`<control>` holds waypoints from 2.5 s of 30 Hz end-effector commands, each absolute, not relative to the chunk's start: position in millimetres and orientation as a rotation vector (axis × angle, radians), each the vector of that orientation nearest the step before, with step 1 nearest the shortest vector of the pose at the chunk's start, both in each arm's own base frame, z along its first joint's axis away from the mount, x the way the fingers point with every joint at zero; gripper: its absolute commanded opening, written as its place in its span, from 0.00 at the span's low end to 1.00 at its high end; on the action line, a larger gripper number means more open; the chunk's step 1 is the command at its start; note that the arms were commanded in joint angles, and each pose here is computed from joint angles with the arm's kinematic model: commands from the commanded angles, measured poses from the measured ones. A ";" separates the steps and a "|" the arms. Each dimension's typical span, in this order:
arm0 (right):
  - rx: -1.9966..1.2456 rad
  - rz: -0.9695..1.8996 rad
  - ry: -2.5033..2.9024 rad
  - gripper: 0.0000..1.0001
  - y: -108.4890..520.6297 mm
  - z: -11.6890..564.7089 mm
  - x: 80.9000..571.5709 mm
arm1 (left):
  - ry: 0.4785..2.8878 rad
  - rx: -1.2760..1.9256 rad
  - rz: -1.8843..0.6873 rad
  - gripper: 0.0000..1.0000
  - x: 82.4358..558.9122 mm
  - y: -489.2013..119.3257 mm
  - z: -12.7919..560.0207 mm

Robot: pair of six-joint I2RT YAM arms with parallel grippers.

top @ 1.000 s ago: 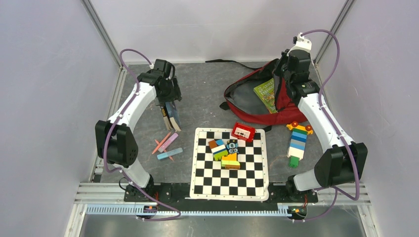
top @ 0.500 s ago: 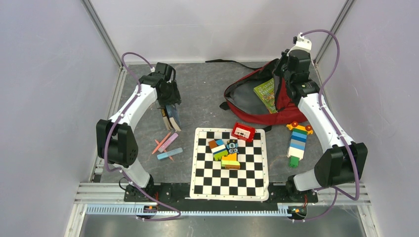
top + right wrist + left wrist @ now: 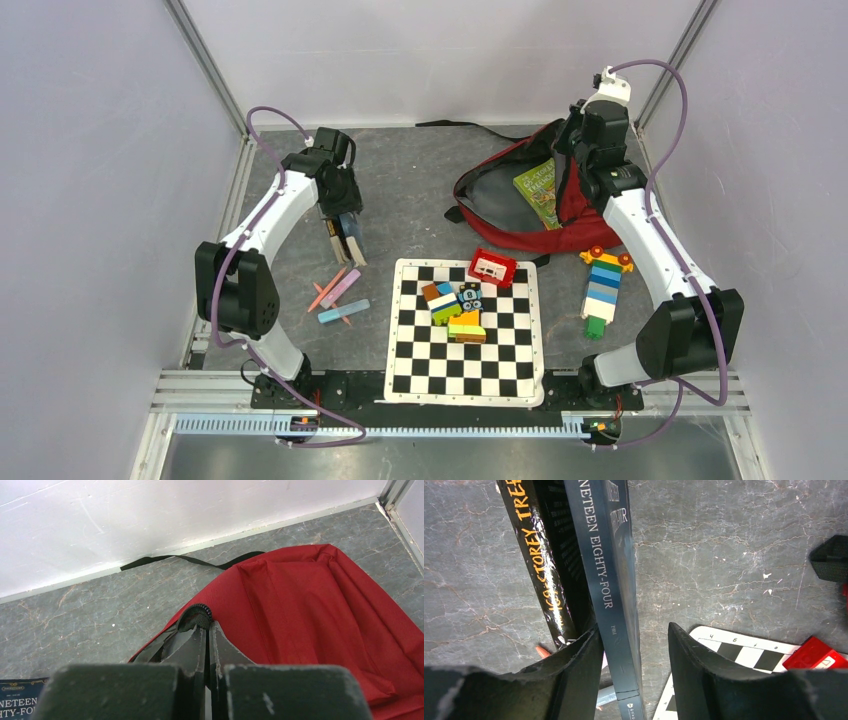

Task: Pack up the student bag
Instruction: Pick up the book from the center of the board, then place the book in the student bag.

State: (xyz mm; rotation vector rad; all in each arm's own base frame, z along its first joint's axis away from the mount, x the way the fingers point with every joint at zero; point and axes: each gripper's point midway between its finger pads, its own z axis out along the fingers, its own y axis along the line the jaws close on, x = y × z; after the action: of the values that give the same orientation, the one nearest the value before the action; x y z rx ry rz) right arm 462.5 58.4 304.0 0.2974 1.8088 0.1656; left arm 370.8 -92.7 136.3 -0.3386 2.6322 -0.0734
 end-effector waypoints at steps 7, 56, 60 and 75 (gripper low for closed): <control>0.286 0.187 1.726 0.00 61.3 334.4 468.7 | 2.584 -0.318 -0.095 0.45 380.8 -95.0 145.4; 0.278 0.212 1.682 0.00 62.3 355.9 461.2 | 1.988 -0.022 -1.493 0.02 383.7 -341.9 351.2; 0.281 0.217 1.670 0.00 61.9 361.5 458.5 | 1.950 -0.099 -1.676 0.02 391.9 -376.6 352.4; 0.356 0.167 1.582 0.00 47.4 398.8 467.8 | 2.107 -0.266 -1.776 0.02 382.3 -414.7 302.2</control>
State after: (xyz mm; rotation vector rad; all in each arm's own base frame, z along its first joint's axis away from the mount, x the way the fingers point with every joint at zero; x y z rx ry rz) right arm 462.4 48.9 331.0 0.3323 1.7675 0.1251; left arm 395.4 -403.7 241.7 -0.3276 2.2659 -1.6051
